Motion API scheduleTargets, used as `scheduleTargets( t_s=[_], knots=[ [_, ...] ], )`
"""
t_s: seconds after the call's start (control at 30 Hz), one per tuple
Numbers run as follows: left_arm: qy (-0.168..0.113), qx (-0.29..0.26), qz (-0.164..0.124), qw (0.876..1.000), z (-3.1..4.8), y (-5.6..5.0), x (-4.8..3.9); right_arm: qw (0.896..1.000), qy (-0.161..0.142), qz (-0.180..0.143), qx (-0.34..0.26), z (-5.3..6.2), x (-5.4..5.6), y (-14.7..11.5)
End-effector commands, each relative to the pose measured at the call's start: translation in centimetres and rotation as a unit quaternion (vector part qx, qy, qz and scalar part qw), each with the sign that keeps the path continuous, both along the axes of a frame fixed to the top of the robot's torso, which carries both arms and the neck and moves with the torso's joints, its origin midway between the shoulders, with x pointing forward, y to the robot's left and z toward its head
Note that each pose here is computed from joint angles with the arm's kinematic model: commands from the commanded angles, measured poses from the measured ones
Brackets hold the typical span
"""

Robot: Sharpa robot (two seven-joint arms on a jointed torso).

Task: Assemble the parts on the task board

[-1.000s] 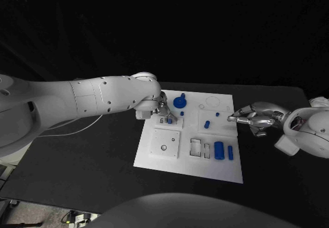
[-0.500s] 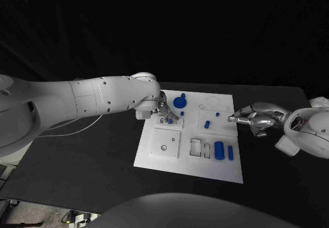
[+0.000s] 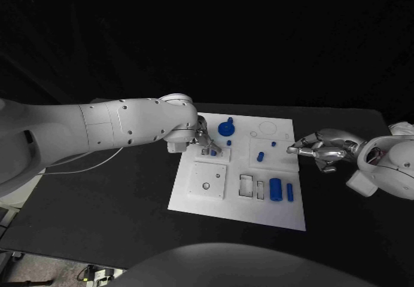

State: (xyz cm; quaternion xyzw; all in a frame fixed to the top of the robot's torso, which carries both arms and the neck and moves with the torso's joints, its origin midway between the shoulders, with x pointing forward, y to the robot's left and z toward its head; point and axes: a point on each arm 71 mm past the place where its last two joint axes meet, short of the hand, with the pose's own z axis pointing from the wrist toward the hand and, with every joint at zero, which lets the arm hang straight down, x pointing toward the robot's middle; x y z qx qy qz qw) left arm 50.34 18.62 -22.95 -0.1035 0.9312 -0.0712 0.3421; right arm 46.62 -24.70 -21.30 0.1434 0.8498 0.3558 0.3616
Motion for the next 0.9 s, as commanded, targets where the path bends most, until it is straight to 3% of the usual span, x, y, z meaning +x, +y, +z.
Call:
scheduleTargets(
  t_s=[0.03,0.5,0.9],
  knots=[
    [-0.017,0.009,0.009,1.000,0.20,0.1,-0.22,1.000,0.006,0.007,-0.001,-0.1,-0.1,0.0],
    [-0.028,-0.018,0.001,0.999,0.18,-0.1,-1.03,1.000,0.007,0.005,-0.002,-0.2,-0.1,-0.1],
    [-0.030,-0.032,0.001,0.999,-0.33,-0.3,-1.49,1.000,0.008,0.004,-0.003,-0.3,-0.1,-0.1]
  ],
)
